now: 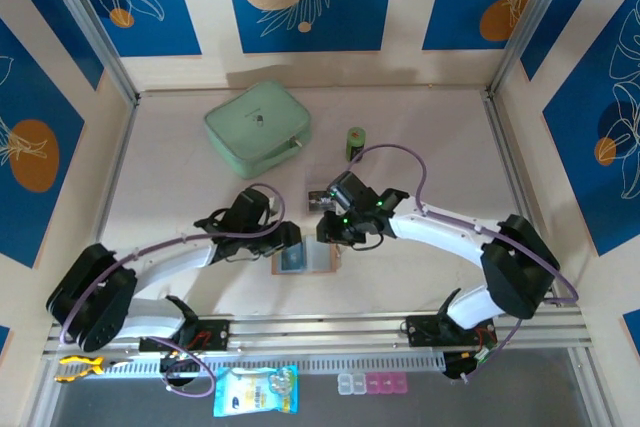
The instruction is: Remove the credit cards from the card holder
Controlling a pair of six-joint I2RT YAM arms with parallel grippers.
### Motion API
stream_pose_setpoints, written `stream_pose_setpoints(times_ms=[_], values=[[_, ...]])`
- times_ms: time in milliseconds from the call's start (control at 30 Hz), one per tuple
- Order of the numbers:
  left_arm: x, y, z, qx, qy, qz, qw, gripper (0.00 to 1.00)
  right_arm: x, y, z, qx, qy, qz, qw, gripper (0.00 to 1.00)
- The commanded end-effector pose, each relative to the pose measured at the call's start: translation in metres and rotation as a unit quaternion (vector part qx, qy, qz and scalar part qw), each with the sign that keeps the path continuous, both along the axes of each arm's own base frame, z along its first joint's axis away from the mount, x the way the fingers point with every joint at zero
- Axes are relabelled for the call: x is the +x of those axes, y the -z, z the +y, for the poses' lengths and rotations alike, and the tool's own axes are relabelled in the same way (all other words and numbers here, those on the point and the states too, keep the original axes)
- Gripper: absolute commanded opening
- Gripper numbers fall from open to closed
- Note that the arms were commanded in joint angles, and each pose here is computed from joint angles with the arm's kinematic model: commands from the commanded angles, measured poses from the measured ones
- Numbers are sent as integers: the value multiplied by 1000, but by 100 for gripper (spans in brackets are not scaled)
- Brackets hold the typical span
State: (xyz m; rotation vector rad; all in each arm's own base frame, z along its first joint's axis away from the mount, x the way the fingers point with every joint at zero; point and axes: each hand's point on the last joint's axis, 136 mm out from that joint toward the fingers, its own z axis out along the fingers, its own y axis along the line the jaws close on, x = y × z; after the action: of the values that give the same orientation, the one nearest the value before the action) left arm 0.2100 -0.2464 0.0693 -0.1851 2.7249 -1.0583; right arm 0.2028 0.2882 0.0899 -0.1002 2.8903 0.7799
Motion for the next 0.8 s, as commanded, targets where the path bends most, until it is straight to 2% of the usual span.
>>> stream_pose_setpoints(times_ms=[0,433,767], values=[[-7,10,19,24,-14,8,1000,44,0,-5,20,19,-24,4,1000,28],[-17,32,30,53,-4,38,998,21,-1,14,46,21,-50,29,998,28],[-24,47,36,73,4,52,996,16,-6,24,52,20,-55,43,997,27]])
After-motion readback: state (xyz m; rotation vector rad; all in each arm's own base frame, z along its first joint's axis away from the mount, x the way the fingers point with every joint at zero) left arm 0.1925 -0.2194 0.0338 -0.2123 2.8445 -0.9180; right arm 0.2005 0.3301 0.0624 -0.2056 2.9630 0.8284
